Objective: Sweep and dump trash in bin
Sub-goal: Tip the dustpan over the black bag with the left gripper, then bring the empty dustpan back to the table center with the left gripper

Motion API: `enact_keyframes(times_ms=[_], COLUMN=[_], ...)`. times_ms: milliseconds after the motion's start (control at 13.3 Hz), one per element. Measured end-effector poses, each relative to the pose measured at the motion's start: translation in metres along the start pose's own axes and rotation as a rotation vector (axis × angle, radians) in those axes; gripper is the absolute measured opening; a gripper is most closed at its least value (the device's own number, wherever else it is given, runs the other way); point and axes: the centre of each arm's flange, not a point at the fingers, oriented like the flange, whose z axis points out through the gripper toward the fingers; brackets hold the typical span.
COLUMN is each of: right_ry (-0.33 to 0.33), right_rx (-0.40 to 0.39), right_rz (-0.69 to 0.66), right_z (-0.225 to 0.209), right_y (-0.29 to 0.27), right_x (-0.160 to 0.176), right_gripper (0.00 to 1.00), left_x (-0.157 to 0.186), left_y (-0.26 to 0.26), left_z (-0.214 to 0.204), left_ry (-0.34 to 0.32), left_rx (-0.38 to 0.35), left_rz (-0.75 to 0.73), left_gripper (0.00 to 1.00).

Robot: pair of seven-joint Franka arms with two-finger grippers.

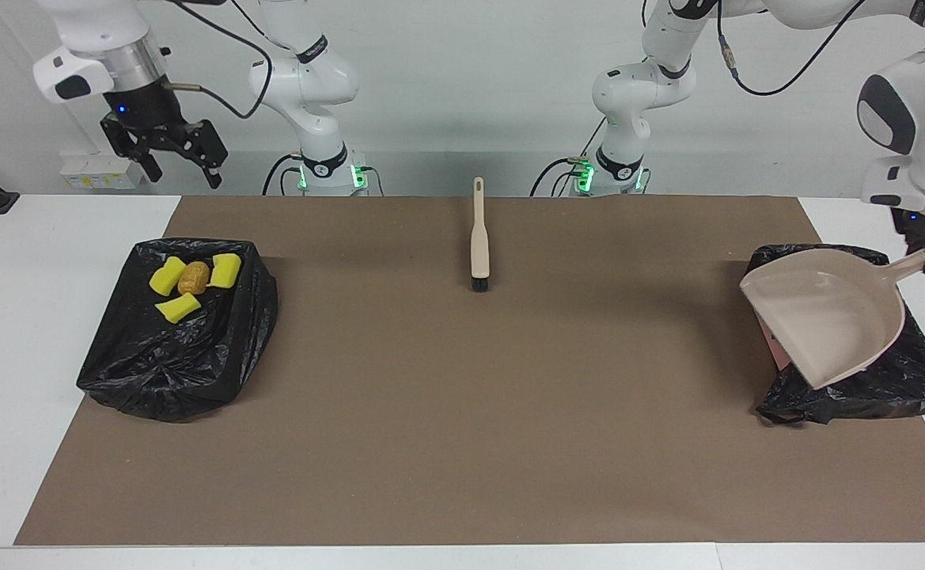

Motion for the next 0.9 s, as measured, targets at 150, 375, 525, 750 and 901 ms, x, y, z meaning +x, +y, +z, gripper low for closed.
enact_keyframes(times_ms=[150, 375, 525, 750, 901], right_ry=[0.007, -0.008, -0.015, -0.018, -0.018], right_rx=[0.002, 0.008, 0.007, 0.007, 0.006], right_rz=[-0.003, -0.007, -0.008, -0.005, -0.012], right_z=[-0.013, -0.007, -0.004, -0.003, -0.003], right_y=[-0.001, -0.003, -0.004, -0.002, -0.006], right_x=[-0.007, -0.008, -0.008, -0.008, -0.008], right_gripper=[1.00, 1.00, 1.00, 1.00, 1.00], left_x=[0.028, 0.073, 0.111, 0.182, 0.230], left_y=[0.015, 0.049, 0.077, 0.118, 0.142], left_z=[-0.001, -0.003, -0.013, -0.035, -0.050], left_ry=[0.078, 0.155, 0.176, 0.202, 0.226], left_rx=[-0.042, -0.110, -0.146, -0.207, -0.272], left_rz=[-0.099, -0.221, -0.317, -0.523, -0.695], left_gripper=[0.31, 0.31, 0.31, 0.31, 0.31])
